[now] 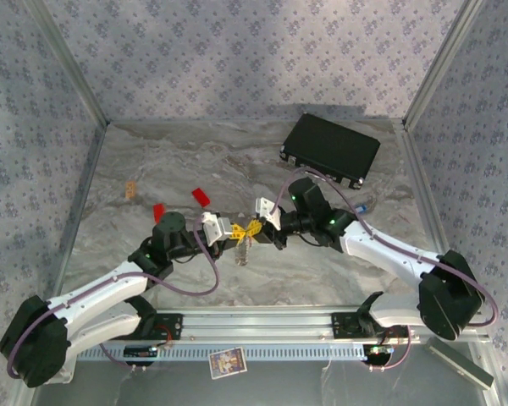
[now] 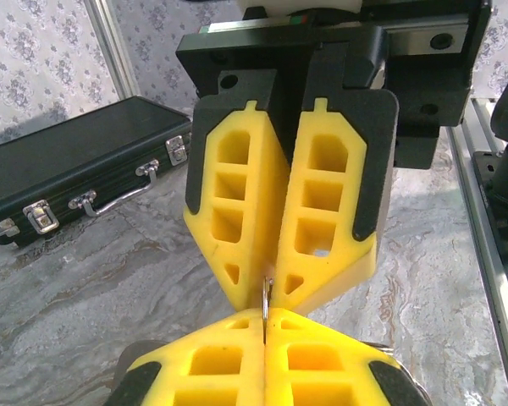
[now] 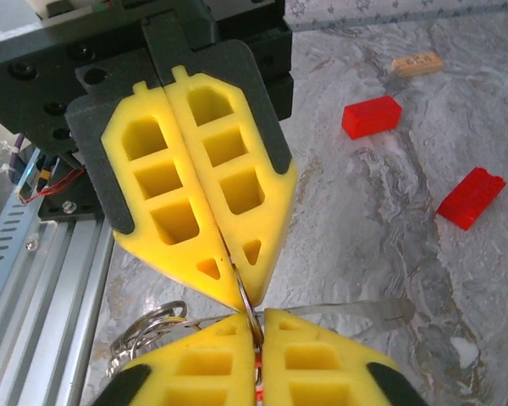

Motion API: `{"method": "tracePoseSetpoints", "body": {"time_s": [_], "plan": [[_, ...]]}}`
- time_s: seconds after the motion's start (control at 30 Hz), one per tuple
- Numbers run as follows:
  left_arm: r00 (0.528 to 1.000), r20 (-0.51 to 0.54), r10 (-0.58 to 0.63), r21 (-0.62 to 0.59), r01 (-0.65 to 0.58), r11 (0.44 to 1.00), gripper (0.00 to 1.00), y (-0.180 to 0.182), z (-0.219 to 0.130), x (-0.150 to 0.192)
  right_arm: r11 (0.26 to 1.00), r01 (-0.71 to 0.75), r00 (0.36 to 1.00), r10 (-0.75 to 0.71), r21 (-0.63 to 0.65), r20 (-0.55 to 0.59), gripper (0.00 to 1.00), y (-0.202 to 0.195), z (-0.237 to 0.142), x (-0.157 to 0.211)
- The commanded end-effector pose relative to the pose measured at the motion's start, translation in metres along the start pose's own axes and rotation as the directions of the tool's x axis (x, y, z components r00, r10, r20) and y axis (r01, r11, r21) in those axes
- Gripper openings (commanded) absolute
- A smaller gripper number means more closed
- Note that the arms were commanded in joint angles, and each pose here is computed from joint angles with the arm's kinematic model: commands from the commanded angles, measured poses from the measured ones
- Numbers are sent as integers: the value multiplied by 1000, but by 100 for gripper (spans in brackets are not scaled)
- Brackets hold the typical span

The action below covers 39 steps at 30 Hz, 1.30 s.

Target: Put the keys on the keyring

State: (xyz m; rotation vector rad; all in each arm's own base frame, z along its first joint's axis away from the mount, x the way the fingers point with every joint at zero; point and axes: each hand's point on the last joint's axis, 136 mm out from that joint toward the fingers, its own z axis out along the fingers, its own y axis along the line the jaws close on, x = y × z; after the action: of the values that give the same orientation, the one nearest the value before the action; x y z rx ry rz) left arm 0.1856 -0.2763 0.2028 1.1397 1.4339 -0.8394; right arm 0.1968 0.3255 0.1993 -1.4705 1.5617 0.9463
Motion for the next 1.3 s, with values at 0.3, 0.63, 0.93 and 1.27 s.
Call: {"method": "tracePoseSetpoints", "body": {"time_s": [0.3, 0.63, 0.93, 1.27], "plan": [[986, -159, 40, -40, -47, 998, 24, 9, -1, 12, 993, 119, 983, -120, -16, -138, 0, 5, -2, -8], [989, -137, 60, -6, -61, 998, 16, 3, 1, 3, 981, 191, 947, -193, -32, -256, 0, 8, 4, -4], [995, -80, 59, 31, -57, 998, 0, -5, 0, -5, 993, 121, 989, -121, -10, -79, 23, 6, -6, -17], [999, 10, 31, 38, -31, 999, 0, -10, -1, -13, 998, 46, 999, -46, -42, -4, 22, 6, -3, -13]]}}
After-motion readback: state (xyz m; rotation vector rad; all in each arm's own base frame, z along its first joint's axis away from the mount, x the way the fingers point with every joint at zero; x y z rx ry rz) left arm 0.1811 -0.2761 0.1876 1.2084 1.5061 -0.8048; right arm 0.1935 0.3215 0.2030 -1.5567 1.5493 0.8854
